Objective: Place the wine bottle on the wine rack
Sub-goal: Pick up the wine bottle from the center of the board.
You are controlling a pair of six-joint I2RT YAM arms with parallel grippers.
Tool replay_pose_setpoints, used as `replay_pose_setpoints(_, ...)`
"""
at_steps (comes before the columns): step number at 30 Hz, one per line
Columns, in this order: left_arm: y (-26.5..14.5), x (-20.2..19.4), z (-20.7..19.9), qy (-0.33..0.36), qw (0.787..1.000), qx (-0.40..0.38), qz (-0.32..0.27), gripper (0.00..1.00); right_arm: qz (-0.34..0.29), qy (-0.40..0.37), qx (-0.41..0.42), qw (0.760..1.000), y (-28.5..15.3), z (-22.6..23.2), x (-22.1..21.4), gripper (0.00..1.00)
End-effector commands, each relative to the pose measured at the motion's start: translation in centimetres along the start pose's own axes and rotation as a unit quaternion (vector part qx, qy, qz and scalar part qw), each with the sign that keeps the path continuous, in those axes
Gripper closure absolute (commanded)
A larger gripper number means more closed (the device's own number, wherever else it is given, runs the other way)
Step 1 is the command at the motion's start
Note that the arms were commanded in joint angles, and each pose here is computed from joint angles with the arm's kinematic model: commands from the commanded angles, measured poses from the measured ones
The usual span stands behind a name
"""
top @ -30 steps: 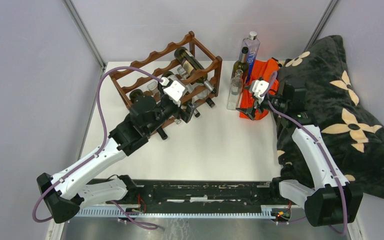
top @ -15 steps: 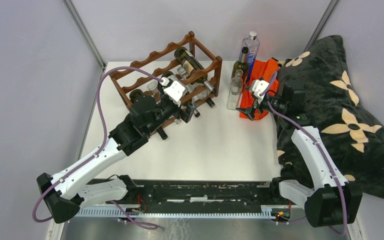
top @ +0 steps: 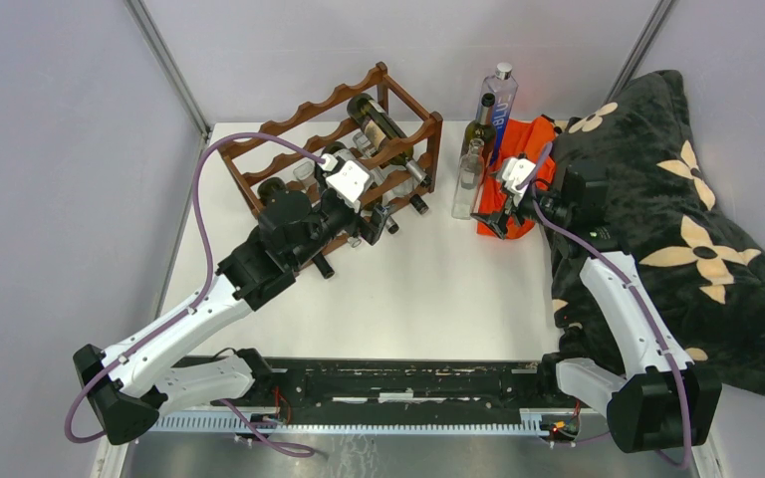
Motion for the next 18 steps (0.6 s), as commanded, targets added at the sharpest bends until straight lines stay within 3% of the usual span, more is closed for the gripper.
replay_pose_setpoints(1,0.0,1.3,0.8,0.012,0.999,0.013,-0.027,0.0,-0.008,-0.018,-0.028,0.999,-0.4,-1.0,1.4,0.07)
replay_pose_setpoints(12,0.1,1.2,0.7,0.013,1.0,0.012,-0.025,0.0,0.018,0.002,-0.071,0.997,-0.2,-4.0,3.3,0.07)
replay_pose_setpoints(18,0.1,1.1,0.6,0.012,1.0,0.01,-0.025,0.0,0.022,0.087,-0.125,0.988,1.3,-7.3,4.2,0.1)
Point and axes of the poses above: each gripper's point midway between its finger pads, its own y axis out along the fingers, its own z axis along the line the jaws close on, x = y × z, the point moved 5 cm from there along -y, back along the fingers, and after that the axes turned 10 degrees about y, right-handed, at the moved point
